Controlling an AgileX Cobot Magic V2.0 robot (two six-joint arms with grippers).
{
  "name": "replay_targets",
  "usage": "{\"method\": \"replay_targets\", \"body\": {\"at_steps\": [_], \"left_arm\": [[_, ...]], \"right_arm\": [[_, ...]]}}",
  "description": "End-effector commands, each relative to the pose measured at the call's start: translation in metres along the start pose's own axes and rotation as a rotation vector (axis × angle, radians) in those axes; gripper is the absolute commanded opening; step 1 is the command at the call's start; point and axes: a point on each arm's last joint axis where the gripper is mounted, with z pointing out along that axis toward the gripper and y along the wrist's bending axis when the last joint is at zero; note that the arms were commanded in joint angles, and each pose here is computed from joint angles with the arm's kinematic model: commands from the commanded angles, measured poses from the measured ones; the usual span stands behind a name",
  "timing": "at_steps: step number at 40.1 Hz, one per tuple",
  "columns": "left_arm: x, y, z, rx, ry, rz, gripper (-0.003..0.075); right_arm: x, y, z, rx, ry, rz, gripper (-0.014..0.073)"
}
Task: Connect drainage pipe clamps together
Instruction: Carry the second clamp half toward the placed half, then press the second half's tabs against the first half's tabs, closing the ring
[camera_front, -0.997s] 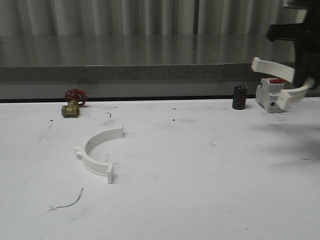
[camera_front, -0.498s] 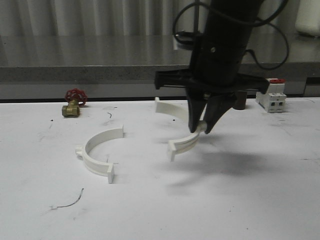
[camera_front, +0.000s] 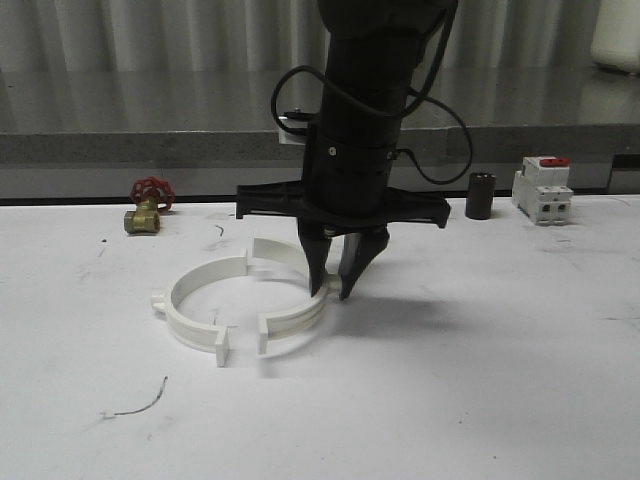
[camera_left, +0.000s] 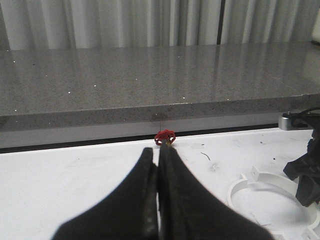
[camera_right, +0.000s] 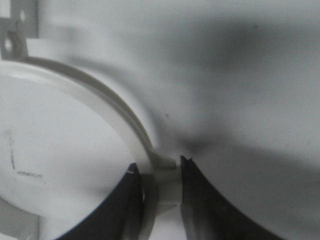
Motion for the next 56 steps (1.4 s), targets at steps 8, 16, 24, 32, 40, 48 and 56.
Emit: {"method": "replay_targets", "body": {"at_steps": [8,16,24,32,40,48,56], "left_arm": [[-0.016,-0.001,-0.002,0.014,-0.100,-0.002,-0.0020],[-0.016,-0.001,-0.002,0.014,-0.100,-0.002,-0.0020],[-0.016,-0.001,-0.002,0.014,-0.100,-0.002,-0.0020],[-0.016,-0.001,-0.002,0.014,-0.100,-0.002,-0.0020],[-0.016,-0.001,-0.002,0.014,-0.100,-0.002,-0.0020],[-0.016,-0.001,-0.002,0.014,-0.100,-0.002,-0.0020],[-0.016,-0.001,-0.002,0.014,-0.100,-0.002,-0.0020]], "right_arm": [[-0.008,0.010,-0.022,-0.071,-0.064,0.043,0.0149],[-0.009,0.013,-0.019,-0.102,-0.069,0.064,0.0149],[-0.010,0.014,-0.016,-0.110,-0.081,0.066,0.0149],[-0.011,0.014,-0.016,-0.111,-0.087,0.065,0.0149],[-0.011,0.014,-0.016,-0.113,-0.090,0.065,0.0149],[-0.011,0.014,-0.014,-0.111,-0.086,0.065,0.0149],[-0.009,0.012,-0.004,-0.094,-0.056,0.067,0.0152]]}}
